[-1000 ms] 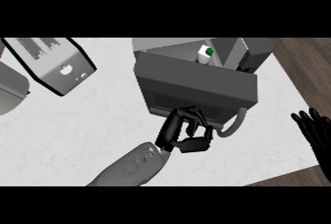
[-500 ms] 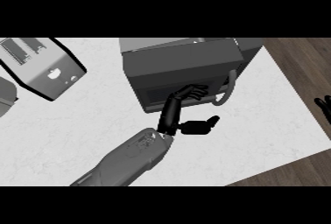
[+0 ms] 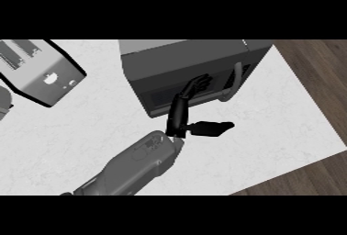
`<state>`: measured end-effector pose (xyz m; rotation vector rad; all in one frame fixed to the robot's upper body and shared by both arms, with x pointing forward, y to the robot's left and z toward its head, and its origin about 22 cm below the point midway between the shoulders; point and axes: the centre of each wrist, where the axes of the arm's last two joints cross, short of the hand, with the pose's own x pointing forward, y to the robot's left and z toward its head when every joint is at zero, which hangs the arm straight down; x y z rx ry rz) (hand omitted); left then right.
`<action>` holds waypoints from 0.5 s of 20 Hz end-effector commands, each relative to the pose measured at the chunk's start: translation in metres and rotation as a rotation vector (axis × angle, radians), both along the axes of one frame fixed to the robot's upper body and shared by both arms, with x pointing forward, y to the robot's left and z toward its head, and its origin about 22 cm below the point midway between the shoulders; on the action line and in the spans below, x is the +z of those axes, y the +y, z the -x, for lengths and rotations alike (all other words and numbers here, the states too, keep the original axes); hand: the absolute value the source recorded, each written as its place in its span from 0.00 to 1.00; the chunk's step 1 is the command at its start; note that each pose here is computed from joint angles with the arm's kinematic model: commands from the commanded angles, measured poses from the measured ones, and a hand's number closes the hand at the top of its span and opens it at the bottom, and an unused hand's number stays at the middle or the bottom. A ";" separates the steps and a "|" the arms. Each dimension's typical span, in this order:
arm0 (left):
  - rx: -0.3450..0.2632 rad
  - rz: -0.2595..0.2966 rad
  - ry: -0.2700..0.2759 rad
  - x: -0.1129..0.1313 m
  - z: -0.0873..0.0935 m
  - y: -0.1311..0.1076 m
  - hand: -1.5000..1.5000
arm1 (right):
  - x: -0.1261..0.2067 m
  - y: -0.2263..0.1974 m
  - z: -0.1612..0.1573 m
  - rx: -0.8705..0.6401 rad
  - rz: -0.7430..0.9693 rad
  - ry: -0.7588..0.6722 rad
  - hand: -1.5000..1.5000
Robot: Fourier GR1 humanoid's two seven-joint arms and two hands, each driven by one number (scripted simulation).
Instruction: Pick up the milk, place it into the microwave and close the microwave
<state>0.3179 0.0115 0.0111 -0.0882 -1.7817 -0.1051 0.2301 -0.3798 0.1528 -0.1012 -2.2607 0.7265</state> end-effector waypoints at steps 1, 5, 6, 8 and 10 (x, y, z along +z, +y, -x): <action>0.083 0.046 -0.014 0.020 -0.021 0.001 0.00 | 0.013 -0.002 -0.006 -0.026 0.038 -0.044 1.00; 0.093 0.042 -0.015 0.019 -0.021 -0.001 0.00 | 0.019 -0.005 -0.009 -0.043 0.050 -0.058 1.00; 0.084 0.044 -0.021 0.018 -0.020 -0.001 0.00 | 0.020 -0.003 -0.010 -0.045 0.052 -0.061 1.00; 0.089 0.048 -0.025 0.023 -0.024 -0.002 0.00 | 0.023 -0.001 -0.012 -0.040 0.064 -0.060 1.00; 0.093 0.054 -0.023 0.022 -0.024 -0.001 0.00 | 0.023 -0.003 -0.014 -0.046 0.057 -0.067 1.00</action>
